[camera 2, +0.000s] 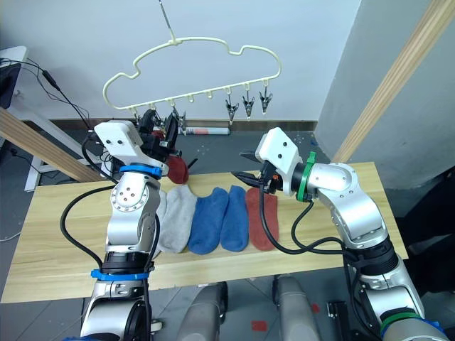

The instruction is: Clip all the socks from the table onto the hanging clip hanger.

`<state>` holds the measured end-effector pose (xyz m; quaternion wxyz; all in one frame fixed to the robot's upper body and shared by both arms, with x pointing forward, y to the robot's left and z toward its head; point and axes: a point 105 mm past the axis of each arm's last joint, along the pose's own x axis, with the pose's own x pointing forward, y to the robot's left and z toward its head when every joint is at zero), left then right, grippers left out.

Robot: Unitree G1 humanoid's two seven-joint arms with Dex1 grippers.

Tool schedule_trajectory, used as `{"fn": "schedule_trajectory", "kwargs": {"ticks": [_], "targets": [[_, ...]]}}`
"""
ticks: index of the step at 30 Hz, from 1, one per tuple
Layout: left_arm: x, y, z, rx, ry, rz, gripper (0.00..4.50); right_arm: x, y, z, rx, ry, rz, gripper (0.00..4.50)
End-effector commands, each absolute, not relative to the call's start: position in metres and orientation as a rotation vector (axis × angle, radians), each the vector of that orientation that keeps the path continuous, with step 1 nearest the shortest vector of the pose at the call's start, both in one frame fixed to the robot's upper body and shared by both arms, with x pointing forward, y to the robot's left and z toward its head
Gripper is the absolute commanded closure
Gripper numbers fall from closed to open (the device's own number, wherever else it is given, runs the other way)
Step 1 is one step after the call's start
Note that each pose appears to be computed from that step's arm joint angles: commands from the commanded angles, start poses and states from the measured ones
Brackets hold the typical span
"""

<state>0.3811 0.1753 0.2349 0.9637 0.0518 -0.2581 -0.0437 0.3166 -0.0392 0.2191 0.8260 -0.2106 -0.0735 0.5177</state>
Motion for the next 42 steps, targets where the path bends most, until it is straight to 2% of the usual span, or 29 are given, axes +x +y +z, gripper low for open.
{"fn": "schedule_trajectory", "kwargs": {"ticks": [1, 4, 7, 11, 13, 19, 22, 26, 27, 33, 40, 42], "targets": [[0.372, 0.173, 0.251, 0.115, -0.598, -0.092, 2.37, 0.312, -0.037, 0.232, -0.449, -0.222, 1.111, 2.30], [0.374, 0.174, 0.249, 0.118, -0.587, -0.091, 2.37, 0.311, -0.036, 0.235, -0.433, -0.235, 1.110, 2.30], [0.374, 0.174, 0.250, 0.110, -0.589, -0.098, 2.95, 0.311, -0.036, 0.237, -0.417, -0.245, 1.110, 2.25], [0.374, 0.173, 0.252, 0.104, -0.592, -0.105, 4.03, 0.310, -0.036, 0.237, -0.411, -0.246, 1.112, 2.25], [0.373, 0.174, 0.252, 0.102, -0.592, -0.104, 4.31, 0.310, -0.036, 0.237, -0.409, -0.243, 1.111, 2.25], [0.372, 0.176, 0.254, 0.124, -0.589, -0.104, 4.31, 0.320, -0.037, 0.230, -0.389, -0.215, 1.054, 2.25], [0.371, 0.174, 0.255, 0.138, -0.585, -0.120, 4.31, 0.331, -0.039, 0.213, -0.350, -0.153, 1.000, 1.67], [0.371, 0.173, 0.254, 0.139, -0.572, -0.136, 4.31, 0.348, -0.047, 0.179, -0.404, -0.076, 0.889, 0.37], [0.371, 0.173, 0.254, 0.141, -0.569, -0.140, 4.31, 0.352, -0.048, 0.168, -0.404, -0.044, 0.871, 0.30], [0.371, 0.175, 0.254, 0.153, -0.552, -0.150, 4.31, 0.374, -0.060, 0.102, -0.333, 0.127, 0.710, 0.30], [0.372, 0.179, 0.253, 0.161, -0.530, -0.153, 4.31, 0.388, -0.067, 0.064, -0.278, 0.238, 0.624, 0.30], [0.372, 0.179, 0.252, 0.166, -0.524, -0.155, 4.31, 0.391, -0.070, 0.055, -0.269, 0.275, 0.613, 0.68]]}}
